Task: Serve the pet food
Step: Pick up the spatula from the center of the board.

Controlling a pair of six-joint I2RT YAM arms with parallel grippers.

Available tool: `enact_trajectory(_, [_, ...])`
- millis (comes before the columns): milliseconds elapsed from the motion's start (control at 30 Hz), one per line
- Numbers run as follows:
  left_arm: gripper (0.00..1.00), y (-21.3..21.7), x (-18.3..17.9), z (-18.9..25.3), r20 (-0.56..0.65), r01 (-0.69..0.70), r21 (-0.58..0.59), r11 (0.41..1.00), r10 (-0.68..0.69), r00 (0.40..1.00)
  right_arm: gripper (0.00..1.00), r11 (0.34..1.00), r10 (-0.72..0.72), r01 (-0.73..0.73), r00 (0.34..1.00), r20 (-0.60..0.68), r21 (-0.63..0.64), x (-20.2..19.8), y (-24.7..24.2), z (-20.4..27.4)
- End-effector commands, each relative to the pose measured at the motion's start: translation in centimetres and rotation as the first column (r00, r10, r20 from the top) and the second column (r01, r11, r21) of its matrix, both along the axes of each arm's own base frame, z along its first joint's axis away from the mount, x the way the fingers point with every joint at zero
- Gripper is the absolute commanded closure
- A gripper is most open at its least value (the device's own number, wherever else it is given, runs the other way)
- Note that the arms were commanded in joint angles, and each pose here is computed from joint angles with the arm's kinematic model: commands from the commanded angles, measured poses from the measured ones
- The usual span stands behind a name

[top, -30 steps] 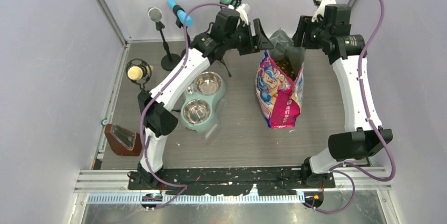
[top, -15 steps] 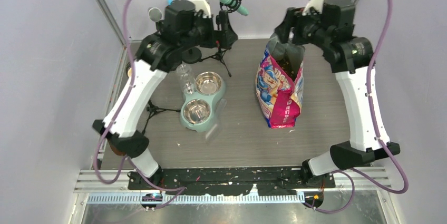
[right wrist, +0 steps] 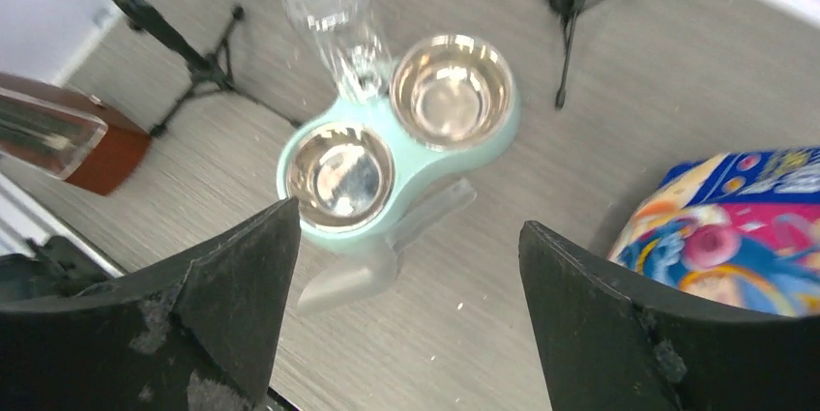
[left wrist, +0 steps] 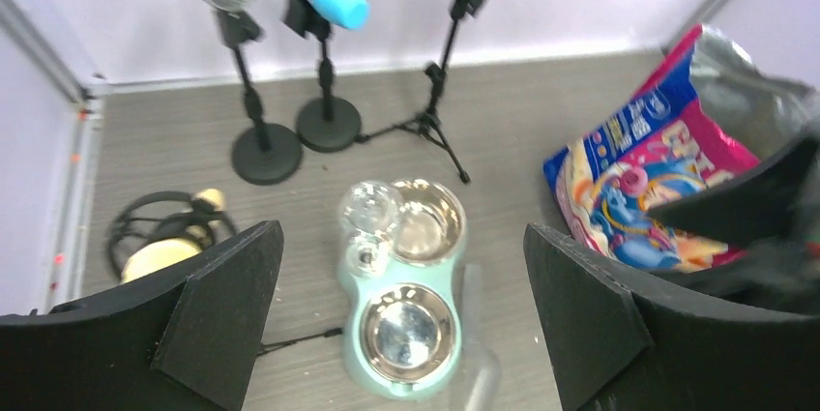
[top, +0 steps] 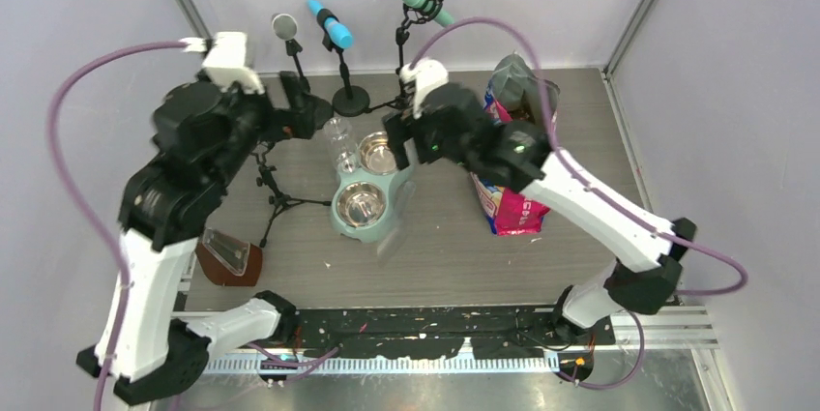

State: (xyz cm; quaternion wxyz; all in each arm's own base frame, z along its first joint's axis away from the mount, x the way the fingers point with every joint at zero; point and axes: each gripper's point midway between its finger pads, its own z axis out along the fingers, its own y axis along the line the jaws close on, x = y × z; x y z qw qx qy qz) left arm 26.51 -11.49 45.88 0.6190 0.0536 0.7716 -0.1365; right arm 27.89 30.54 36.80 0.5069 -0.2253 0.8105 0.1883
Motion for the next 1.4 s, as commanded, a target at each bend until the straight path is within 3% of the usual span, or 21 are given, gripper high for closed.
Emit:
enact_trajectory(0, [0.00,4.0,-2.0,3.3,0.125,-0.118,-0.025,0.993,0.120,0.985,0.09,0.978,-0.174,0.167,0.984,-0.042,-0.126,0.2,1.4,-6.8])
enact_trajectory(233, [0.00,3.6,-2.8,1.7,0.066,-0.070,0.012,0.997,0.069,0.995,0.11,0.922,-0.195,0.153,0.977,-0.082,-0.357,-2.3,5.9,-16.3])
enact_trajectory(500, [0.00,2.6,-2.3,-1.3,0.010,-0.029,0.050,0.998,0.029,1.000,0.10,0.898,-0.114,-0.002,0.965,-0.238,-0.440,-8.2,10.0,-23.9])
enact_trajectory(733, [0.00,2.5,-1.7,-2.9,-0.028,-0.032,0.079,0.996,0.034,0.999,0.16,0.810,-0.227,0.083,0.957,-0.180,-0.581,-8.9,8.9,-28.5])
enact_trajectory(1133, [0.00,1.7,-1.5,-4.5,-0.069,-0.007,0.071,0.997,0.012,0.998,0.28,0.690,-0.391,0.282,0.920,-0.016,-0.667,-7.5,6.0,-31.6])
enact_trajectory(1367, [0.00,-0.2,-1.2,-5.2,-0.101,0.052,0.013,0.999,-0.050,0.994,0.46,0.697,-0.426,0.342,0.904,0.019,-0.630,-7.6,3.6,-29.8])
